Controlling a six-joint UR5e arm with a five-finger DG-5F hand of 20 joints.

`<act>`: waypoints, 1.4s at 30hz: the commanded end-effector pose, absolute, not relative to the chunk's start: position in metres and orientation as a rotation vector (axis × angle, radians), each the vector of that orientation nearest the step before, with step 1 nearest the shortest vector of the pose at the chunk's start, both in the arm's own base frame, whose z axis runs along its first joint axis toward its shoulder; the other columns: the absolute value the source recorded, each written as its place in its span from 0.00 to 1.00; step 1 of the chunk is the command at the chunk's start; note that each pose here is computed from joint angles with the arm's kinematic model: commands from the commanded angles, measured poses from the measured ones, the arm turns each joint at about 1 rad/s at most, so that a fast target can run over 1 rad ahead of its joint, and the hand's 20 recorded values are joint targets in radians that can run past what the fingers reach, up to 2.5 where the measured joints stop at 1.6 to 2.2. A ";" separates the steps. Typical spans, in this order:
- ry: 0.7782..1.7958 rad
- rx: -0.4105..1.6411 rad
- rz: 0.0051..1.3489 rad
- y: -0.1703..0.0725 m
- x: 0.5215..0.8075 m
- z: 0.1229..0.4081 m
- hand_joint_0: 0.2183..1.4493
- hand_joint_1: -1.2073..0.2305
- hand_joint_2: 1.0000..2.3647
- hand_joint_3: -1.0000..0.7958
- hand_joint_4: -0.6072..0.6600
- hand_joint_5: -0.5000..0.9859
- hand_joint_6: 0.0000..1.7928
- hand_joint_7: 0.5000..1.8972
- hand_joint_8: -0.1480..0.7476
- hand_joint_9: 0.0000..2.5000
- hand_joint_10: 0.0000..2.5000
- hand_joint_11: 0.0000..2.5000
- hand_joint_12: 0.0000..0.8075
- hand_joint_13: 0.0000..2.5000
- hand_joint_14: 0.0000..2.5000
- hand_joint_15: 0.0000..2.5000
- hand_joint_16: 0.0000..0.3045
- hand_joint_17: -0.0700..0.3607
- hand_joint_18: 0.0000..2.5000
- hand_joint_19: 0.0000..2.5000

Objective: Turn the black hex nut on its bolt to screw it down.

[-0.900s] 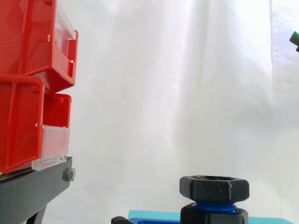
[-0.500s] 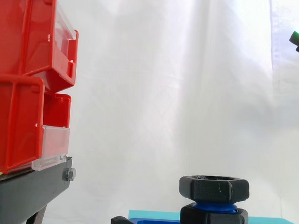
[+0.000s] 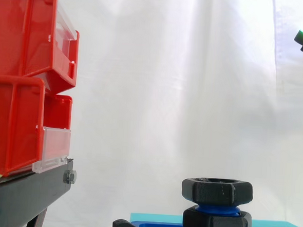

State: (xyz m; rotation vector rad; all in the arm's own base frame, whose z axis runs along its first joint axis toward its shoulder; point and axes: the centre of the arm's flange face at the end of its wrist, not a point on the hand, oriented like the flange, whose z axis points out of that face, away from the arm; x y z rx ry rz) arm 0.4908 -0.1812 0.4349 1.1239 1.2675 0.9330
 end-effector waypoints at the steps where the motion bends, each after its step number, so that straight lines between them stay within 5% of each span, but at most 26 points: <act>1: 1.347 1.032 0.886 -0.172 0.502 0.424 0.29 0.51 0.00 0.28 0.61 0.21 0.28 0.11 0.47 0.27 0.00 0.10 0.43 0.17 0.00 0.04 0.17 0.44 0.15 0.19; 13: 1.376 0.571 0.775 -0.130 0.569 0.413 0.26 0.46 0.00 0.28 0.57 0.15 0.28 0.06 0.42 0.11 0.00 0.00 0.37 0.08 0.00 0.00 0.13 0.38 0.07 0.02; 19: 1.398 0.481 0.718 -0.113 0.574 0.413 0.26 0.47 0.00 0.28 0.57 0.15 0.28 0.03 0.42 0.11 0.00 0.00 0.37 0.06 0.00 0.00 0.13 0.37 0.06 0.02; 24: 1.450 0.451 0.624 -0.107 0.596 0.384 0.27 0.48 0.00 0.28 0.56 0.15 0.28 0.02 0.42 0.12 0.00 0.00 0.37 0.07 0.00 0.00 0.13 0.37 0.07 0.02; 33: 1.524 0.311 0.514 -0.089 0.642 0.382 0.27 0.49 0.00 0.28 0.58 0.16 0.28 0.04 0.42 0.11 0.00 0.00 0.37 0.07 0.00 0.00 0.14 0.38 0.07 0.04; 42: 1.521 0.147 0.416 -0.066 0.651 0.380 0.27 0.50 0.00 0.28 0.60 0.18 0.28 0.08 0.44 0.12 0.00 0.00 0.38 0.07 0.00 0.00 0.14 0.39 0.07 0.05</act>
